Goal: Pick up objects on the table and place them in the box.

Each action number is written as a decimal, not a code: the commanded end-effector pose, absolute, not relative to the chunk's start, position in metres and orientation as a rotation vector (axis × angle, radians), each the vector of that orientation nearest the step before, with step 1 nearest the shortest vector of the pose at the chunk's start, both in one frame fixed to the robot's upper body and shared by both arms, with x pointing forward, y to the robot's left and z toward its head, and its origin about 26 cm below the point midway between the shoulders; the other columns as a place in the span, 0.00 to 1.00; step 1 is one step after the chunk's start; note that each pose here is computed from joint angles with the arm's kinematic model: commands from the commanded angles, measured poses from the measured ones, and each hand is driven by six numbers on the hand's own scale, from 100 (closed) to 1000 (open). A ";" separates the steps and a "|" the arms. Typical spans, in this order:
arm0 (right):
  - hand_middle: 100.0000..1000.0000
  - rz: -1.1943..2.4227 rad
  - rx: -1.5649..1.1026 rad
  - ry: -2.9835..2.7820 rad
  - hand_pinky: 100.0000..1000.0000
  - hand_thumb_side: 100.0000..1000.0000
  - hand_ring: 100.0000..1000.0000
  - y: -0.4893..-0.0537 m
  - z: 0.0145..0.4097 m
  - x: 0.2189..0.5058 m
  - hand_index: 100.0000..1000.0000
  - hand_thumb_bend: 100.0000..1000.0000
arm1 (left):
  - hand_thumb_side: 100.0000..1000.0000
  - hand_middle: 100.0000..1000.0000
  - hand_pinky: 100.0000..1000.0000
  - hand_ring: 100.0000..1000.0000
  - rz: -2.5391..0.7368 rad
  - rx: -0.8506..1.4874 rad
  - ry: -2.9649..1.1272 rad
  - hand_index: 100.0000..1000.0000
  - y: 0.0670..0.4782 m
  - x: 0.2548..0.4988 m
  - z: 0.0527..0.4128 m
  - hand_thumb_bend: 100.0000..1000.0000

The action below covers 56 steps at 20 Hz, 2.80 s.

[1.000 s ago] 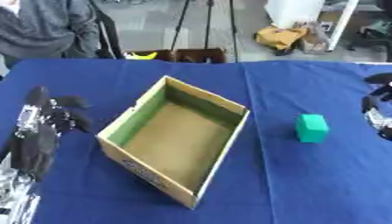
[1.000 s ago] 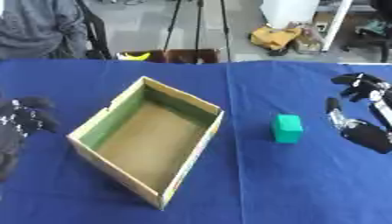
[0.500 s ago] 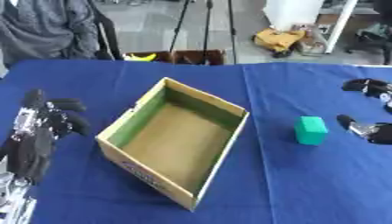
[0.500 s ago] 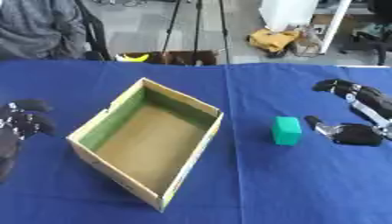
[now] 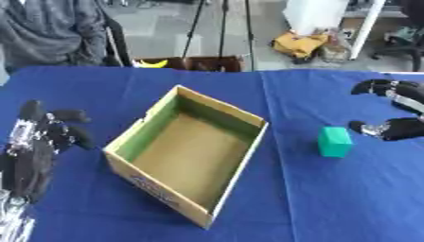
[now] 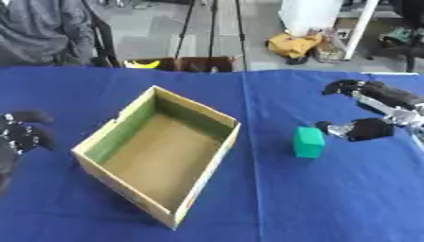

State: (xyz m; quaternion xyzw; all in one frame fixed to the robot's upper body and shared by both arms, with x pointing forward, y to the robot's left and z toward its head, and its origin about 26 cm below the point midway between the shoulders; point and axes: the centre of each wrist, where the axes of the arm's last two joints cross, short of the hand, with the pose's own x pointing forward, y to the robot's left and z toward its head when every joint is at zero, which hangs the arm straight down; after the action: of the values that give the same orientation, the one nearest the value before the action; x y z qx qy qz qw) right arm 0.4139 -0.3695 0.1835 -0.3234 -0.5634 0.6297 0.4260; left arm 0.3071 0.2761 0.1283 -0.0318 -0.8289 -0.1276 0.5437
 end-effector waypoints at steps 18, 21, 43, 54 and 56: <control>0.93 1.607 -0.654 -1.097 0.83 0.70 0.94 -0.386 0.178 0.439 0.93 0.34 | 0.99 0.57 0.46 0.48 -0.347 -0.067 -1.986 0.67 0.278 0.307 0.137 0.34; 0.93 1.627 -0.631 -1.071 0.83 0.71 0.94 -0.382 0.181 0.440 0.93 0.34 | 0.99 0.57 0.46 0.48 -0.346 -0.069 -1.986 0.67 0.277 0.307 0.137 0.34; 0.91 1.858 -0.650 -0.945 0.82 0.70 0.93 -0.358 0.171 0.435 0.90 0.43 | 0.99 0.57 0.46 0.48 -0.341 -0.068 -1.990 0.67 0.277 0.308 0.137 0.34; 0.73 1.844 -0.705 -0.989 0.37 0.04 0.46 -0.358 0.162 0.435 0.77 0.00 | 0.99 0.57 0.46 0.48 -0.337 -0.069 -1.988 0.67 0.277 0.308 0.137 0.34; 0.70 1.829 -0.716 -1.009 0.28 0.01 0.40 -0.358 0.162 0.435 0.74 0.00 | 0.99 0.57 0.46 0.48 -0.337 -0.069 -1.989 0.67 0.277 0.308 0.137 0.34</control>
State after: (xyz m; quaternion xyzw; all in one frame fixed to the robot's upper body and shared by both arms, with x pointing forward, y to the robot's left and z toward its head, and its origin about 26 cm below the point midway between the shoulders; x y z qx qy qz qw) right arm 0.4343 -0.3513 0.1506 -0.2697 -0.4071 0.7462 0.4526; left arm 0.3079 0.2752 0.1290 -0.0342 -0.8285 -0.1355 0.5423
